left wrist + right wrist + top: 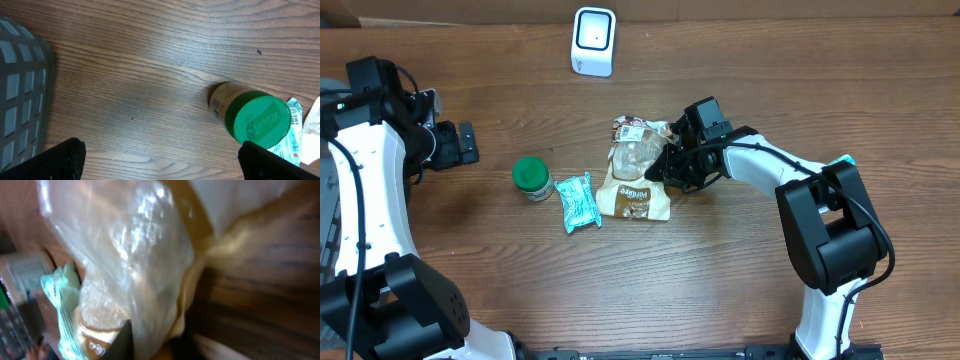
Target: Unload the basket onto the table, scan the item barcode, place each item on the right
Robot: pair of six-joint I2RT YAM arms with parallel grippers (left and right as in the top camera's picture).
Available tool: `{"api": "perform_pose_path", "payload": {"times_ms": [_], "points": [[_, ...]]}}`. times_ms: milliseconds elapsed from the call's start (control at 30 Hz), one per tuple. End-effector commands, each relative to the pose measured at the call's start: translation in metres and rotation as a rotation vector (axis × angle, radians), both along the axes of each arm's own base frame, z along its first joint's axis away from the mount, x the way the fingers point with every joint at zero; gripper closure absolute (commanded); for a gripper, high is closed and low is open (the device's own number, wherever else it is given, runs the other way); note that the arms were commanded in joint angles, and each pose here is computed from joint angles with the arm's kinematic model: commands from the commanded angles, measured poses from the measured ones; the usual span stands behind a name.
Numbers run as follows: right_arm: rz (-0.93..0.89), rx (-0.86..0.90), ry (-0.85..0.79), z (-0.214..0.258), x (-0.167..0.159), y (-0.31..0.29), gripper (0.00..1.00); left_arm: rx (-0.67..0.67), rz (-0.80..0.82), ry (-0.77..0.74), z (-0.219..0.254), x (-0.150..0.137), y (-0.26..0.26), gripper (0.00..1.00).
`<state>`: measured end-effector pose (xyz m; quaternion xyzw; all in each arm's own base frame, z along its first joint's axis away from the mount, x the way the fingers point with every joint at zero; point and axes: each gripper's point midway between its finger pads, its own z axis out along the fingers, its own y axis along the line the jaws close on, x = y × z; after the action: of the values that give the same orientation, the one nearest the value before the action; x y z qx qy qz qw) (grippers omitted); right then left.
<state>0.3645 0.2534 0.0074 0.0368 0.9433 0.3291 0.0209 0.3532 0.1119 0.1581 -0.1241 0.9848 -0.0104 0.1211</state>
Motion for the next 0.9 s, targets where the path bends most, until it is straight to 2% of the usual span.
{"api": "perform_pose_path", "payload": {"times_ms": [0,100,200,300,433,600,767,867], "points": [[-0.04,-0.109,0.048,-0.03,-0.01,-0.018,0.96,-0.007,-0.002,-0.005,0.001,0.001,-0.004,0.0],[-0.048,-0.11,0.05,-0.022,-0.006,-0.026,0.96,-0.007,-0.002,-0.005,0.001,0.001,-0.004,0.0],[0.01,-0.068,-0.025,0.013,0.006,-0.035,0.96,-0.007,-0.002,-0.005,0.001,0.001,-0.004,0.0],[0.122,0.022,-0.178,0.073,0.014,-0.034,0.96,-0.007,-0.002,-0.005,0.001,0.001,-0.004,0.0],[0.238,0.033,-0.434,0.151,0.02,-0.035,0.96,-0.007,-0.002,-0.005,0.001,0.001,-0.003,0.0],[0.284,0.033,-0.744,0.239,0.016,-0.038,0.96,-0.007,-0.002,-0.005,0.001,0.001,-0.004,0.0],[0.488,0.047,-0.979,0.272,-0.002,-0.032,0.96,-0.007,-0.002,-0.005,0.001,0.001,-0.004,0.0],[0.484,0.012,-0.986,0.27,0.001,-0.032,0.96,-0.007,-0.002,-0.005,0.001,0.001,-0.004,0.0]]}}
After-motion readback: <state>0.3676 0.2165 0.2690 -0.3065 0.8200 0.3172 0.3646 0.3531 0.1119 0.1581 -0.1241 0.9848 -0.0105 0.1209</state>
